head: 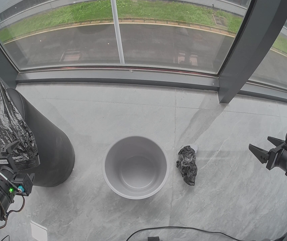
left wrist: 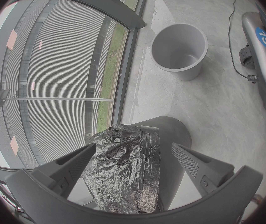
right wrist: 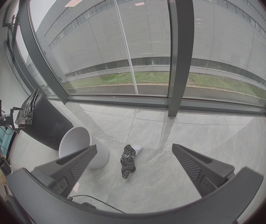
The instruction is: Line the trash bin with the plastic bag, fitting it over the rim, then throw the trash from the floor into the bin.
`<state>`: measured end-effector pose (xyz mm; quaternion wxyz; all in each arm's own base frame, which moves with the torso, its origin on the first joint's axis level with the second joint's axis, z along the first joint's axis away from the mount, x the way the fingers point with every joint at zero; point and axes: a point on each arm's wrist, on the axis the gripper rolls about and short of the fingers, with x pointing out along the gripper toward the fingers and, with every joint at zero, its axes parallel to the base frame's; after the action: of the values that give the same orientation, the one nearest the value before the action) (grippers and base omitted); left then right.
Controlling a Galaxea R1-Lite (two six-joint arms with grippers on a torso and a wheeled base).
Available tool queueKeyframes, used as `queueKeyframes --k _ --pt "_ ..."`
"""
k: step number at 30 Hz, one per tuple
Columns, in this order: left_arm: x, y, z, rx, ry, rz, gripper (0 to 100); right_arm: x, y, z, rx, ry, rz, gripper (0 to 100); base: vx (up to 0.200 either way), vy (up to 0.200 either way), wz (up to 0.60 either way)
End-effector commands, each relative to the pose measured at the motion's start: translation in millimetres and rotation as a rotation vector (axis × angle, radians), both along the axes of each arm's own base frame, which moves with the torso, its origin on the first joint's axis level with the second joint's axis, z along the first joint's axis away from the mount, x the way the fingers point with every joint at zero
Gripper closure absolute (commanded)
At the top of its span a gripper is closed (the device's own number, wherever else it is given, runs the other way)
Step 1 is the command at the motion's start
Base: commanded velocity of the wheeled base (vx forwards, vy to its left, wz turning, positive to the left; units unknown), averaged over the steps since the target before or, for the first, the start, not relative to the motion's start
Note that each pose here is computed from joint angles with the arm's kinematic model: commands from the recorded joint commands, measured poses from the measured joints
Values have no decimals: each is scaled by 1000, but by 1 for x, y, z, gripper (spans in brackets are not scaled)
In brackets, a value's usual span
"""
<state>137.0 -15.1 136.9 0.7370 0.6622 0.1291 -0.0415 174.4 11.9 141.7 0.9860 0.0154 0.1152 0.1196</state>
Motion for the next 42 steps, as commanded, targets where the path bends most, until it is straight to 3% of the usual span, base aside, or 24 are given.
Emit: queueKeyframes --k 1,42 --pt "6 -1 -3 1 24 1 0 2 0 -3 1 14 1 0 0 0 0" --pt "40 1 4 -34 -64 45 0 1 0 -5 1 3 1 0 0 0 0"
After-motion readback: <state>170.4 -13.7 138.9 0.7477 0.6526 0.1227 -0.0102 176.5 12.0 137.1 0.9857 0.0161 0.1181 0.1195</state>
